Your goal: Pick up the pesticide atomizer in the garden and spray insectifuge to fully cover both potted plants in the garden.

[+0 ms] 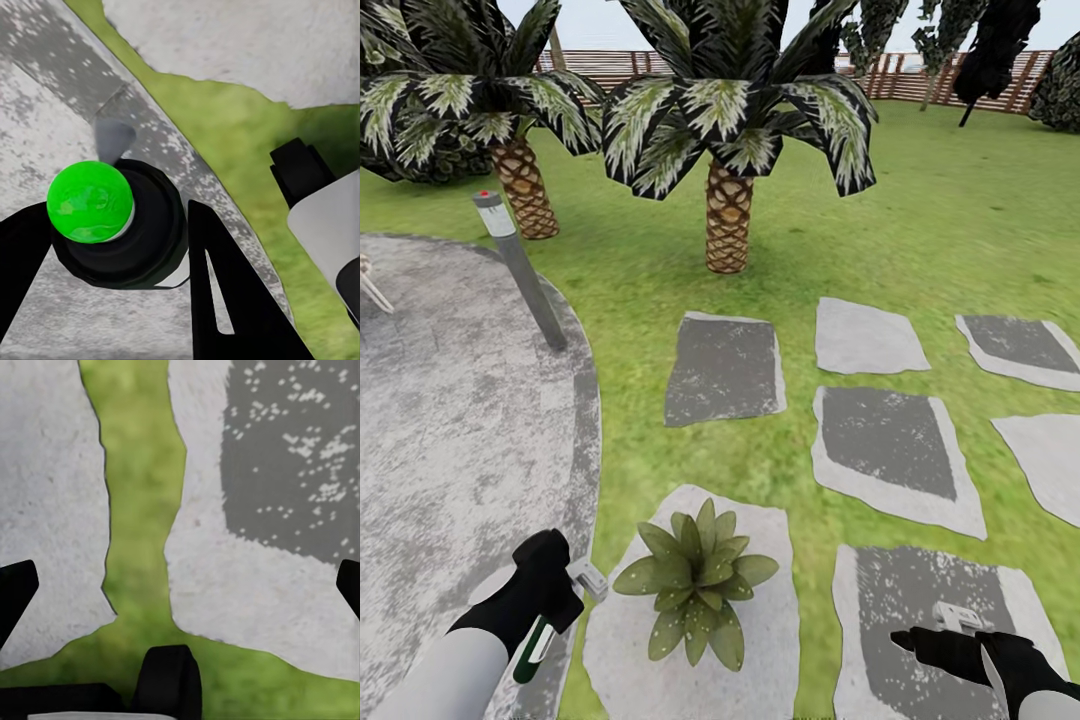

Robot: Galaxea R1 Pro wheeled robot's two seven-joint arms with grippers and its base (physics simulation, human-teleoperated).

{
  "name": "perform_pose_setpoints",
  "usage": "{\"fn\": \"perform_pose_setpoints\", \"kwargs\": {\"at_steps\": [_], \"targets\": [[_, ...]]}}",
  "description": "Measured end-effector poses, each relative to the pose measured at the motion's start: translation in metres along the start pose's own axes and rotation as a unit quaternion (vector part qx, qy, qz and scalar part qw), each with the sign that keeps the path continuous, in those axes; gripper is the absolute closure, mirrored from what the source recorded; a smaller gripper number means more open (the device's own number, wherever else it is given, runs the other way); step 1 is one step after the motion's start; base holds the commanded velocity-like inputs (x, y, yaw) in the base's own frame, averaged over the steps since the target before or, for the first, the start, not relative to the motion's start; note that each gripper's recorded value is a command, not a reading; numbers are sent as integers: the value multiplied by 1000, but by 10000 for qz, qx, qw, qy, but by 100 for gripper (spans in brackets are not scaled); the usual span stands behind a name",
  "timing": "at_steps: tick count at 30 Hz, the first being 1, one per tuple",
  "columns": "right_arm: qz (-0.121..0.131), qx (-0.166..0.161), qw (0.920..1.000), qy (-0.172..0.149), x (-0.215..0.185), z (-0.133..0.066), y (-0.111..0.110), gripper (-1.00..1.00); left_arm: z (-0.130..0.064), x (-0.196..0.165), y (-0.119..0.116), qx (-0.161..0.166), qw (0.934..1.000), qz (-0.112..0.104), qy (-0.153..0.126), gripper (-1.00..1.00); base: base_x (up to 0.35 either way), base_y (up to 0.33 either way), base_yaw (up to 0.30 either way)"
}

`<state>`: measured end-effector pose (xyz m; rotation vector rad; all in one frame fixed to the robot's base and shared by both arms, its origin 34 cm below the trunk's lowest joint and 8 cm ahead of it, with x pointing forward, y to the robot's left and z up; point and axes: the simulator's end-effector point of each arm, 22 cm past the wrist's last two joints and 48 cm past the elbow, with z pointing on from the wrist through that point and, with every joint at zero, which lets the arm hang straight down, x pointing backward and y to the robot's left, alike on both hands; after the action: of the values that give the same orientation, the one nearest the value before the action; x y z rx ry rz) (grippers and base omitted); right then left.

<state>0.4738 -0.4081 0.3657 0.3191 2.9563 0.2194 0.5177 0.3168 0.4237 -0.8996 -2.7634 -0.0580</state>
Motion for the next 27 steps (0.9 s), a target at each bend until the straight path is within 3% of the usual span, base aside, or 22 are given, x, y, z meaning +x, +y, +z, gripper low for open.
{"fn": "perform_pose_setpoints", "kwargs": {"at_steps": [27], "targets": [[7, 11, 10000, 51, 4, 3, -1, -100, 5, 3, 0, 7, 10000, 9, 51, 100, 42, 36, 0]]}}
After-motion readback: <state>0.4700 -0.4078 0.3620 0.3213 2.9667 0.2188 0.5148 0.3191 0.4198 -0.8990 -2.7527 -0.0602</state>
